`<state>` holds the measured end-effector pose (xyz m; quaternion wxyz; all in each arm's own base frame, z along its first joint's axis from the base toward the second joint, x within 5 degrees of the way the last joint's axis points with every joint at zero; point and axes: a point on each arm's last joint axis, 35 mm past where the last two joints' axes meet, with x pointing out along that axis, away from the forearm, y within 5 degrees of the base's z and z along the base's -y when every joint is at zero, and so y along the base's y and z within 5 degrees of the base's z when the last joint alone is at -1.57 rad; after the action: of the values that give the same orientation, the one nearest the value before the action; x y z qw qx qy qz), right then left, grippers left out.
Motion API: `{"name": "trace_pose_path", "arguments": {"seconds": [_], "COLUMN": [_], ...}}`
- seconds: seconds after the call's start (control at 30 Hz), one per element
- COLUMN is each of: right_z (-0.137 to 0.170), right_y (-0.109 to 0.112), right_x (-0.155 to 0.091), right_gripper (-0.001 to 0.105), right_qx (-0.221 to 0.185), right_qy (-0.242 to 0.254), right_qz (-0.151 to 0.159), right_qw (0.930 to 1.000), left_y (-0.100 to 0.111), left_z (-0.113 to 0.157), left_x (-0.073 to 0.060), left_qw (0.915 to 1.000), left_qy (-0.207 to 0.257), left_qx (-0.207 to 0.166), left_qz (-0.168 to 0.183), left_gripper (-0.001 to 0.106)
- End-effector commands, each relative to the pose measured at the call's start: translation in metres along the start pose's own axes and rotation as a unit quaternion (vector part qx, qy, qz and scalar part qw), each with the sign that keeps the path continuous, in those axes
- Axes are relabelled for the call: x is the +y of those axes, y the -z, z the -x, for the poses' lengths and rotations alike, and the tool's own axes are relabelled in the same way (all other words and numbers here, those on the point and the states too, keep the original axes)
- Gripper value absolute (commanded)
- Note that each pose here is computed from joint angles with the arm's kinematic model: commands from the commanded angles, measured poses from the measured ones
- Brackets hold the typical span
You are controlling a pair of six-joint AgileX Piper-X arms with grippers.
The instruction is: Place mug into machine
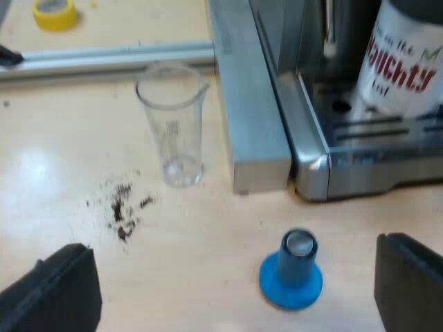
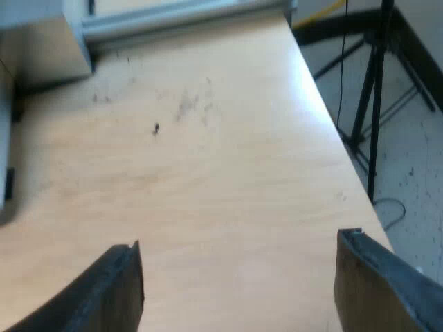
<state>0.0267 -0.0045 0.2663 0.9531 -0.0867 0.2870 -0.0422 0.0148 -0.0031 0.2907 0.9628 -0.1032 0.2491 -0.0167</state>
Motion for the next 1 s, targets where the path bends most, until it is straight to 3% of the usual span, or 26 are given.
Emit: {"name": "trace_pose_path", "arguments": {"seconds": [0.03,0.13,0.4,1.0], "right_z": [-0.0075,-0.0147,-0.0147,-0.0169], "right_y": [0.0047,0.0104,0.0101,0.0087], "right_x": [0.0014,0.0030,0.0030,0.0018], "right_gripper": [0.061,0.061,0.061,0.061], "right_qx": [0.016,0.029,0.027,0.019], "right_qy": [-0.002,-0.005,-0.005,0.012], "right_qz": [0.015,0.027,0.027,0.022], "right_qw": [0.9998,0.9992,0.9992,0.9995], "left_y": [-0.0004,-0.0007,-0.0070,-0.0063], "left_z": [-0.0046,-0.0046,-0.0059,-0.0090], "left_x": [0.0007,0.0006,-0.0005,0.0000], "left_qw": [1.0000,1.0000,0.9996,0.9996], "left_qy": [-0.005,-0.005,0.001,0.002], "left_qx": [0.004,0.003,-0.028,-0.030], "left_qz": [0.007,0.007,0.003,0.003], "left_gripper": [0.081,0.081,0.081,0.081]}}
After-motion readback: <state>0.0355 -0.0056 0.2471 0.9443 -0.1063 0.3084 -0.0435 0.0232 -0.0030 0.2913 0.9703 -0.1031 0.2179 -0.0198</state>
